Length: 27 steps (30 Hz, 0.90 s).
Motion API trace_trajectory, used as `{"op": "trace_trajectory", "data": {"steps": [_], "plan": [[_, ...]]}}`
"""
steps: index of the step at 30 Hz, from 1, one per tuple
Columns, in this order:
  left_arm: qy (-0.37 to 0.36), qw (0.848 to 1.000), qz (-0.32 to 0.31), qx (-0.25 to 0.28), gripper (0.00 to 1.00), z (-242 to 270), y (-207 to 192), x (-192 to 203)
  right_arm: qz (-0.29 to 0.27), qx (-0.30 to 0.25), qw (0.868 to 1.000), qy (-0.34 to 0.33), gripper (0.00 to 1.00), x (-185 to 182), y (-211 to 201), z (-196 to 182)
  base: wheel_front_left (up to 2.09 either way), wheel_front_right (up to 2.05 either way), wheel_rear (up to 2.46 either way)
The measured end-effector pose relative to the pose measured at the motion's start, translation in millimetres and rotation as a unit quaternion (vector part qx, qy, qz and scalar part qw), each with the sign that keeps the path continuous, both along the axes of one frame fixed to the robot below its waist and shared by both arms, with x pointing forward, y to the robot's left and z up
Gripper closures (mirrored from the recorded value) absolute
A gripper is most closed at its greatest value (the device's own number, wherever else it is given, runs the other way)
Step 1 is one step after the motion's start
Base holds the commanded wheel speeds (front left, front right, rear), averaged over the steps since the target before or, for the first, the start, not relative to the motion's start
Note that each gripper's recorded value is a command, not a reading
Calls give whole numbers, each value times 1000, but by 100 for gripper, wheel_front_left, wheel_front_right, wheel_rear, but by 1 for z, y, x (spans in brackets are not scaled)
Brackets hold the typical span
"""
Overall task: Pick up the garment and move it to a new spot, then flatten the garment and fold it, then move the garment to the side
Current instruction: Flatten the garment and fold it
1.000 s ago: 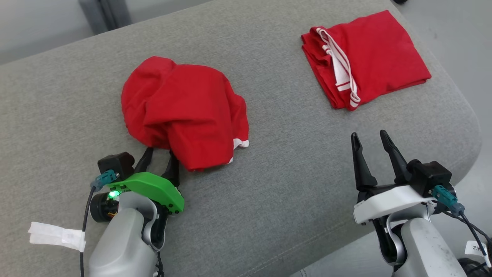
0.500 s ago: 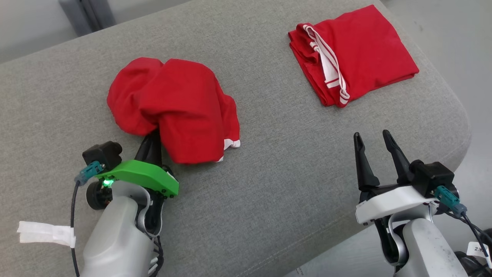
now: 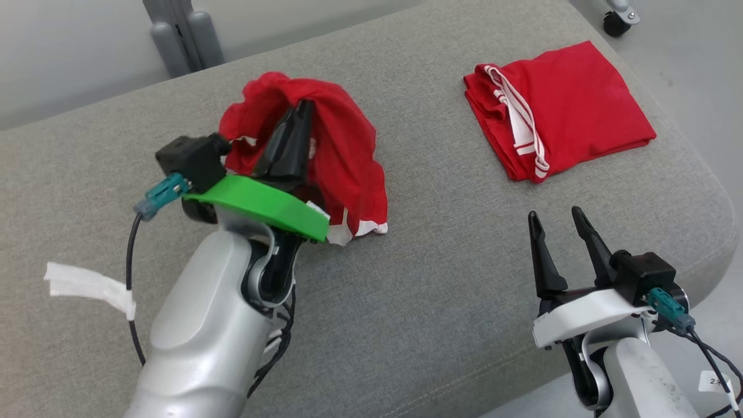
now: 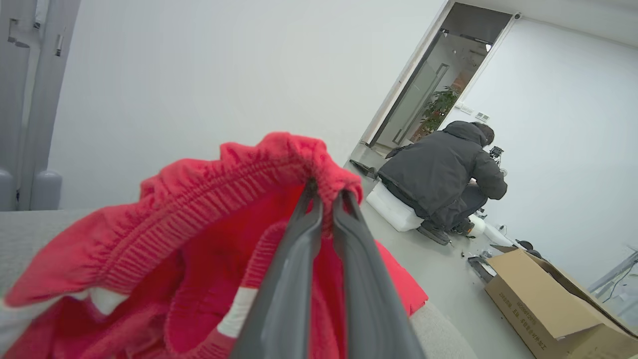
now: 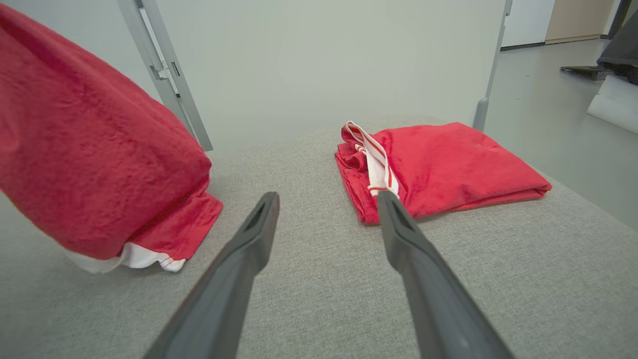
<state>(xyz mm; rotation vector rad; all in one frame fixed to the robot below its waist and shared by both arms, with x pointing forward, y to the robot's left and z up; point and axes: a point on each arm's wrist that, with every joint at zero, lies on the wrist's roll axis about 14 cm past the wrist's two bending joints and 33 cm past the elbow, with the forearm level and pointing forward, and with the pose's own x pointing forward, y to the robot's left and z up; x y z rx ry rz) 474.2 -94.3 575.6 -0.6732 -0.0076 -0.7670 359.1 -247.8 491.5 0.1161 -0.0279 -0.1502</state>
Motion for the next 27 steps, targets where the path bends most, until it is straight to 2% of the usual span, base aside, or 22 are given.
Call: {"op": "trace_trajectory", "data": {"steps": [9,11,14,17,20,23,27], "plan": [[-77,992,-102,8,100,79,-65,-36,-5,9,1000,-12,0,-7,-2,7,0,0,0],[-80,991,-104,10,100,86,-73,-37,-9,11,1000,-10,0,-10,-4,6,0,0,0],[-56,995,-72,33,100,73,-70,-20,-14,14,1000,-7,0,-12,-6,3,0,0,0],[-1,998,-14,68,100,34,-44,9,-16,15,1000,-5,0,-12,-8,2,0,0,0],[70,991,45,101,100,-23,2,30,-14,15,1000,-3,0,-9,-6,0,0,0,0],[127,979,90,132,100,-71,45,34,-5,15,1000,0,0,-3,-1,-3,0,0,0],[179,965,118,150,100,-108,83,24,12,14,1000,2,0,8,9,-5,0,0,0]]}}
